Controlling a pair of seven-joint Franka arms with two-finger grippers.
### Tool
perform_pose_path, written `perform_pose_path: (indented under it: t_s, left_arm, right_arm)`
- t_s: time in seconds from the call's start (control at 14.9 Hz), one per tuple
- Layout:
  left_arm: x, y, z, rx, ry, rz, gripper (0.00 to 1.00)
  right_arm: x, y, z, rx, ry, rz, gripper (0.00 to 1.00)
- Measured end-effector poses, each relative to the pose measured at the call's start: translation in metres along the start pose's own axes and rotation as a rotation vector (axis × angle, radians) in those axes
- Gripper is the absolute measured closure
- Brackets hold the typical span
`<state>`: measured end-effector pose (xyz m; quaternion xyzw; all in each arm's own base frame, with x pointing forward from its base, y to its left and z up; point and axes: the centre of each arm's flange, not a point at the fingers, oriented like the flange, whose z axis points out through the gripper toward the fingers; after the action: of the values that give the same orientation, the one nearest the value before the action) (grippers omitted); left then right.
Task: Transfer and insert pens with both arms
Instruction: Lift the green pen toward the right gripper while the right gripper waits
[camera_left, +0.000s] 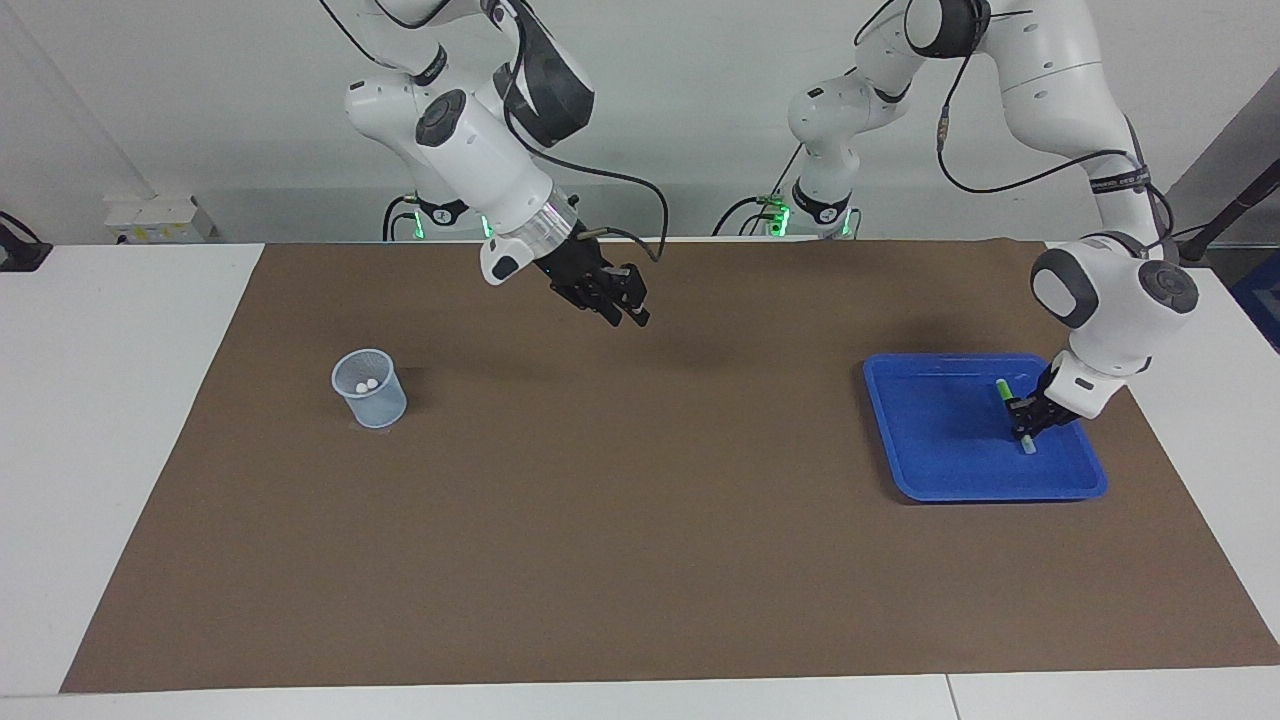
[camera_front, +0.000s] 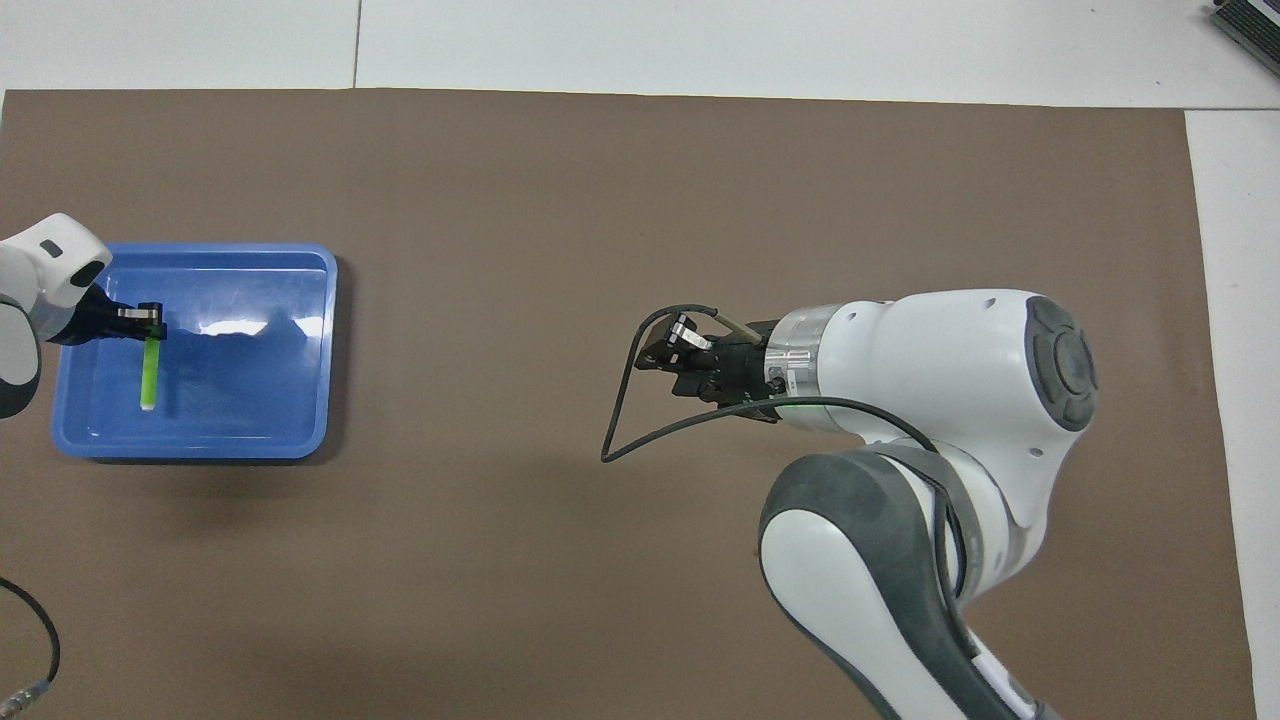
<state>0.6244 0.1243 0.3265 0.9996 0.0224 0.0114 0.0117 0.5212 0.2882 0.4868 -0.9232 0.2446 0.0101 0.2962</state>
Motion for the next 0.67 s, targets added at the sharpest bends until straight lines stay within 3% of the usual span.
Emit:
perform_pose_path:
  t_s: [0.4, 0.67]
  left_arm:
    - [0.009, 0.059, -0.060, -0.167, -0.019, -0.360, 0.82]
    - [0.005, 0.109, -0.105, -0.289, -0.034, -0.683, 0.82]
  right_arm:
    - [-0.027, -0.024, 0.035, 0.074, 0.057, 0.094, 0.50]
    - [-0.026, -0.024, 0.042, 0.116, 0.038, 0.160, 0.50]
